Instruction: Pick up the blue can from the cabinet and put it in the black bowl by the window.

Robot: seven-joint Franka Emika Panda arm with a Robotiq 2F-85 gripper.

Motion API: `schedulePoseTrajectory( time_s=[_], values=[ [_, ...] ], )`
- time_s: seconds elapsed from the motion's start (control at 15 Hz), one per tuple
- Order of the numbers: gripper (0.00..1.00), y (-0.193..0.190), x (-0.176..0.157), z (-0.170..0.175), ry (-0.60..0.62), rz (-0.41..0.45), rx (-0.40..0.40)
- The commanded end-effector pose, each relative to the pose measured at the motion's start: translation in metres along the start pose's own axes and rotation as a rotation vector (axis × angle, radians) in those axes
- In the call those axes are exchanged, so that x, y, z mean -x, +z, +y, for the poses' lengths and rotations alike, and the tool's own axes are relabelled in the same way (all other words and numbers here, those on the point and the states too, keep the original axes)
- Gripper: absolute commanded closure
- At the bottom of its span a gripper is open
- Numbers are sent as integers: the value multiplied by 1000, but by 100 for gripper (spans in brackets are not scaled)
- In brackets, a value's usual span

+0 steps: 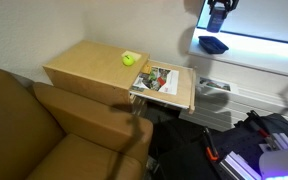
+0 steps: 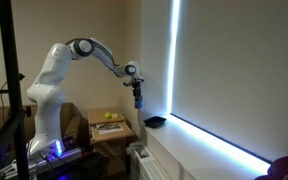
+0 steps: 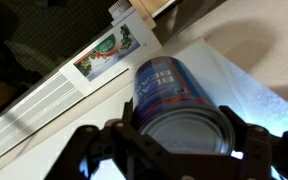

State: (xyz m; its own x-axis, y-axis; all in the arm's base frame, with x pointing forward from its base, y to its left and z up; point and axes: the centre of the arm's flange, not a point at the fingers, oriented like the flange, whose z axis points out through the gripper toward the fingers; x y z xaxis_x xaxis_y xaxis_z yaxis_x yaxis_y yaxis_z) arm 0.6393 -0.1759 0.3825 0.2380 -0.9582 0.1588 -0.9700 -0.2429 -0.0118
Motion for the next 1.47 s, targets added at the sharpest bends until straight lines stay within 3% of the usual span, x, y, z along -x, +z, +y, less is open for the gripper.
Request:
schedulePoseTrajectory(
  time_s=[0.0,0.13,0.2,0.53,0.87,1.07,1.4],
  values=[
    [16,0,-6,3,32,-7,-11],
    [16,-1,-7,2,55,-13,-19],
    [41,8,2,-1,39,8,1],
    [41,53,-49,-35,225,80,34],
    [41,73,-165,-24,383,132,57],
    [41,86,-213,-7,427,66,55],
    [41,83,-257,22,396,-55,-44]
  ],
)
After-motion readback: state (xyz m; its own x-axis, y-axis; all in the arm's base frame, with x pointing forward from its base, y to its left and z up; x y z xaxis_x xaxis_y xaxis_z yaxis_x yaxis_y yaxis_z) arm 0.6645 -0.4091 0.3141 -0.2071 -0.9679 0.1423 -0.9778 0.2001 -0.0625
